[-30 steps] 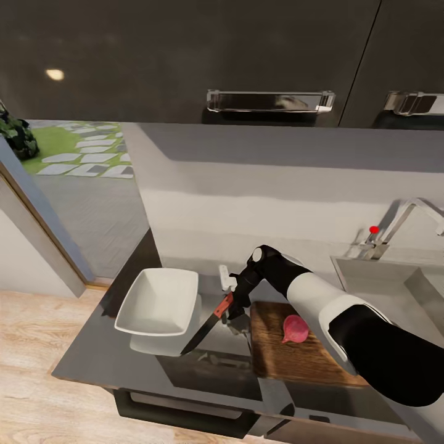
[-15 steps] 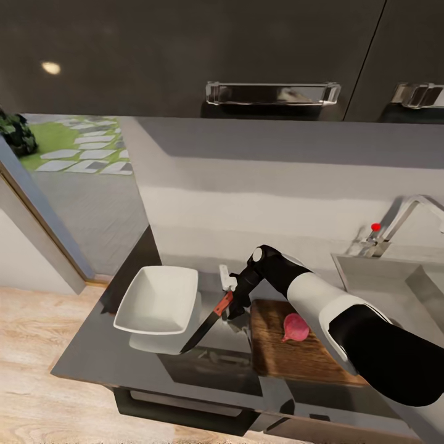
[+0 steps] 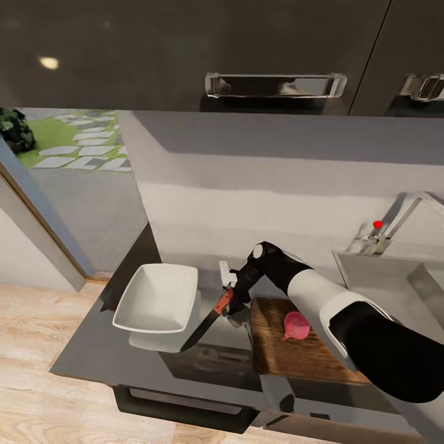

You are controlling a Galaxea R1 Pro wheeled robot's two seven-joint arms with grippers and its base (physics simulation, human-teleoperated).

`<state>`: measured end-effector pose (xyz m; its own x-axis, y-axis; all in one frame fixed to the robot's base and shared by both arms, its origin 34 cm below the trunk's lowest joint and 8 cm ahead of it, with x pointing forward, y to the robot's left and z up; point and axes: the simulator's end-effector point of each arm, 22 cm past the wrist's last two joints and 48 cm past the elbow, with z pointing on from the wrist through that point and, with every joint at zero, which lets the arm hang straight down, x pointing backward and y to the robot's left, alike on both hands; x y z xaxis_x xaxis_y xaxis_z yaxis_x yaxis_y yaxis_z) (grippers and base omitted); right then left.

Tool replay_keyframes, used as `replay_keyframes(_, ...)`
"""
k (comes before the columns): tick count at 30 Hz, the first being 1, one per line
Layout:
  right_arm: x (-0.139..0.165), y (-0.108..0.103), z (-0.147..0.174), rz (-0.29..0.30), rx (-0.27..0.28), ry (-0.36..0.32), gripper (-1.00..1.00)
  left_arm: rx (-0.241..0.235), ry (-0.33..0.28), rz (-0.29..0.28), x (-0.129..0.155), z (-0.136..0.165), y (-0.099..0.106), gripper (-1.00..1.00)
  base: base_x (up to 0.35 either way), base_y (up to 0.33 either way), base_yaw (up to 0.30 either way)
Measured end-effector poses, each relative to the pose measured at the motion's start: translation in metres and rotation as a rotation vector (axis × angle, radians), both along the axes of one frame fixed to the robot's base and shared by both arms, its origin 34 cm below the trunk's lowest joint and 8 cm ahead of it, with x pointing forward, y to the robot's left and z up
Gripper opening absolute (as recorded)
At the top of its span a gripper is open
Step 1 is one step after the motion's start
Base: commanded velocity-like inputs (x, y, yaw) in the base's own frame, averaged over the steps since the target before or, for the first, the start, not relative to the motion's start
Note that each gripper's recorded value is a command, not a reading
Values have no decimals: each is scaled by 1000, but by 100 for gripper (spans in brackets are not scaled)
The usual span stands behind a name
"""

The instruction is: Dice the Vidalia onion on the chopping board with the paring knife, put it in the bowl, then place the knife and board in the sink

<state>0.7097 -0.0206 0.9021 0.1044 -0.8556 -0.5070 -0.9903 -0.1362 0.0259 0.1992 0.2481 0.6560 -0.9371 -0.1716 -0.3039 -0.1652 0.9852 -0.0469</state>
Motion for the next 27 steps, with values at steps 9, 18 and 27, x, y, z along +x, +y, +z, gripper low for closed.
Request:
replay_keyframes(9,5,1,-1,-15,6,-24,100,0,0,0,0,0,0,100,0,0,0)
replay_keyframes(18,6,1,-1,-21,7,-25,-100,0,1,0,0,0,0,100,0,0,0)
replay_keyframes(27,7,2,-1,-20,3,-25,-100,0,0,0,0,0,0,100,0,0,0)
